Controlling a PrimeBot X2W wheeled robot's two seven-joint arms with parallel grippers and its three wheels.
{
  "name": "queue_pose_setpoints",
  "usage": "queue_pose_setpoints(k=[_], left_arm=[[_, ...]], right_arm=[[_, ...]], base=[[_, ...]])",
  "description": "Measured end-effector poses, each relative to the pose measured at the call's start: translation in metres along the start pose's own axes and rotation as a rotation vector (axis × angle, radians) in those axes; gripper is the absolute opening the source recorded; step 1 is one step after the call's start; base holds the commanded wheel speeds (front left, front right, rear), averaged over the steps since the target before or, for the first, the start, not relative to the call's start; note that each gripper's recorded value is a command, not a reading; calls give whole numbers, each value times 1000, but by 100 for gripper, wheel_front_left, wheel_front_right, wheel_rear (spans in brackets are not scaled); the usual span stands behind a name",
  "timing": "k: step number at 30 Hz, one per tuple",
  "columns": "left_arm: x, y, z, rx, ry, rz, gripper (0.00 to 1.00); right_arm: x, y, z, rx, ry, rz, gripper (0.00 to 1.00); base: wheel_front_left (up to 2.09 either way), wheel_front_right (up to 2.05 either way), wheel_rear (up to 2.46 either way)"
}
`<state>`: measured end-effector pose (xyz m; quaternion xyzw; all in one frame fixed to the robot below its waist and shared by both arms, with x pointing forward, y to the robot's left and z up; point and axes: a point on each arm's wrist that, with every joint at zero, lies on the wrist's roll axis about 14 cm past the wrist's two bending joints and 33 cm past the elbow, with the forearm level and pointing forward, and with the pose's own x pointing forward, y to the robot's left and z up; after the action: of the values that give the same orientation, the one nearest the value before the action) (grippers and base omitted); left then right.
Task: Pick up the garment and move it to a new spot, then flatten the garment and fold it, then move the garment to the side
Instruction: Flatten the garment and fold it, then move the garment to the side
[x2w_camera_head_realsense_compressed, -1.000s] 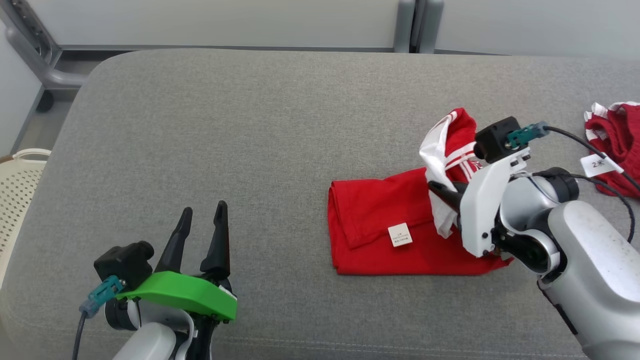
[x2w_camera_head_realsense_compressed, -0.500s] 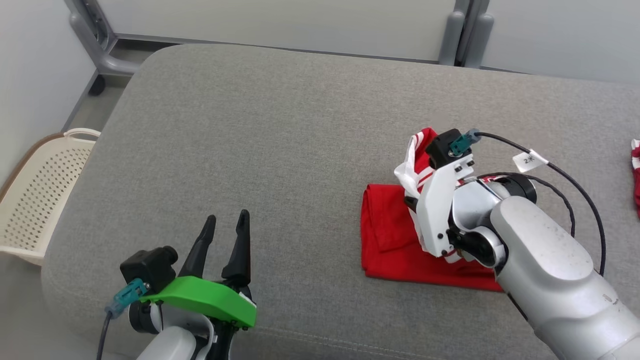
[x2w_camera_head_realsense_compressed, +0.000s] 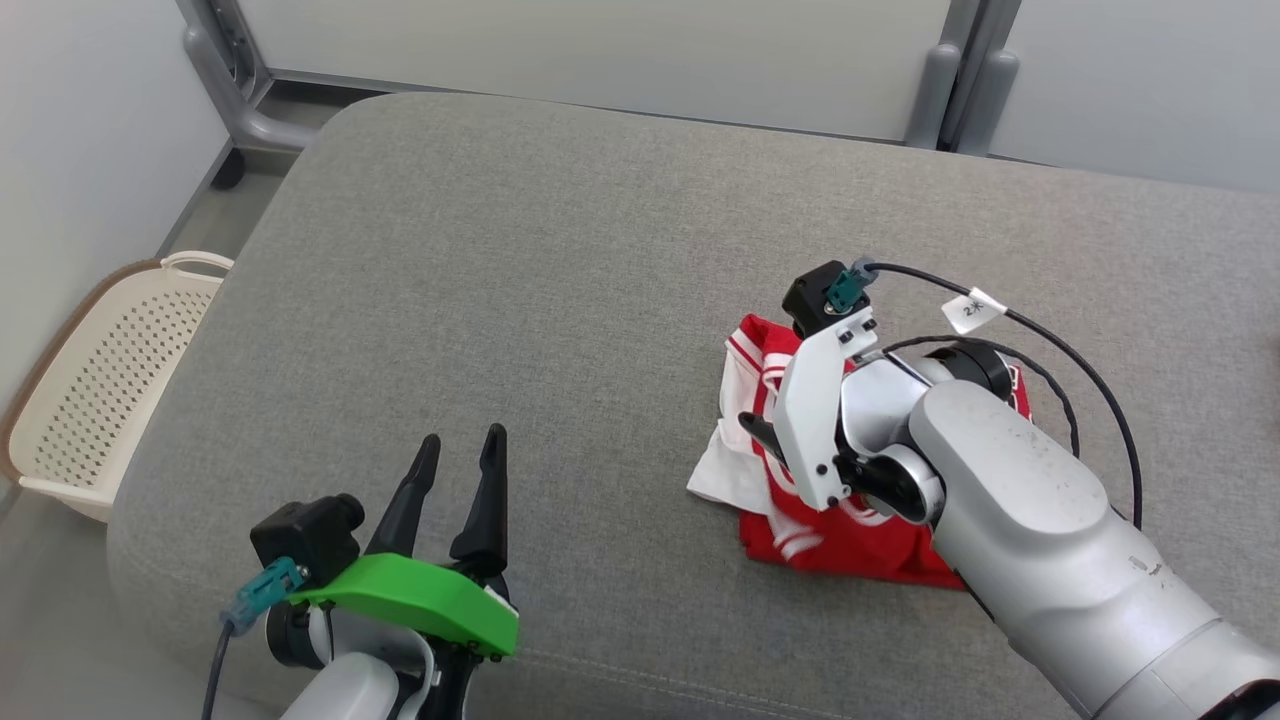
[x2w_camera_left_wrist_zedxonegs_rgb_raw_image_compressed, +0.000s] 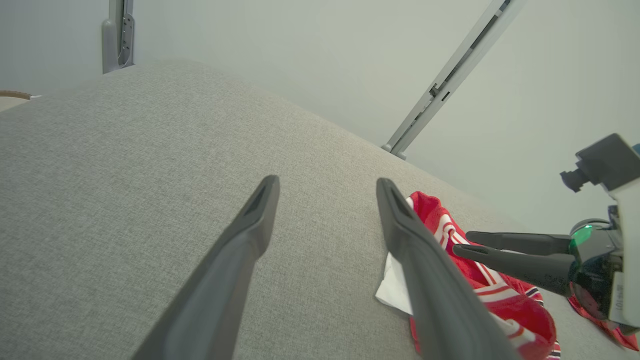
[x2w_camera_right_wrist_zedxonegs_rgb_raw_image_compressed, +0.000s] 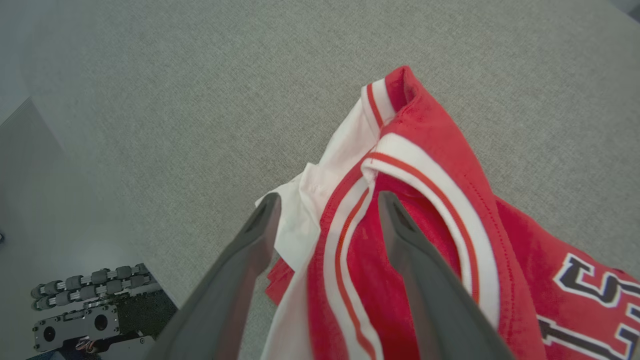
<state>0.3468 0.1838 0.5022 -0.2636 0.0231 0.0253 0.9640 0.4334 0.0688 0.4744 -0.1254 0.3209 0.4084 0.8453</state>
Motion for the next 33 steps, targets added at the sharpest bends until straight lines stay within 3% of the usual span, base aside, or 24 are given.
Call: queue_pose_setpoints(k=[8,17,24,33], left_arm=[[5,-9,1,9,0,-33,100],[11,-25,-4,23,17,-82,100],[16,-35,-10,49,47,-114,100],[27,-40,-22,84,99,-138,100]], right_arm=[[-22,-5,40,13,-145,6,100],[-76,-78,62,100,-324,-147,100],[-104,-126,13,202,-290,-257,100],[-108,-150,-63,371,-192,-309,100]], base=[[0,0,0],[0,0,0],[0,0,0],[0,0,0]])
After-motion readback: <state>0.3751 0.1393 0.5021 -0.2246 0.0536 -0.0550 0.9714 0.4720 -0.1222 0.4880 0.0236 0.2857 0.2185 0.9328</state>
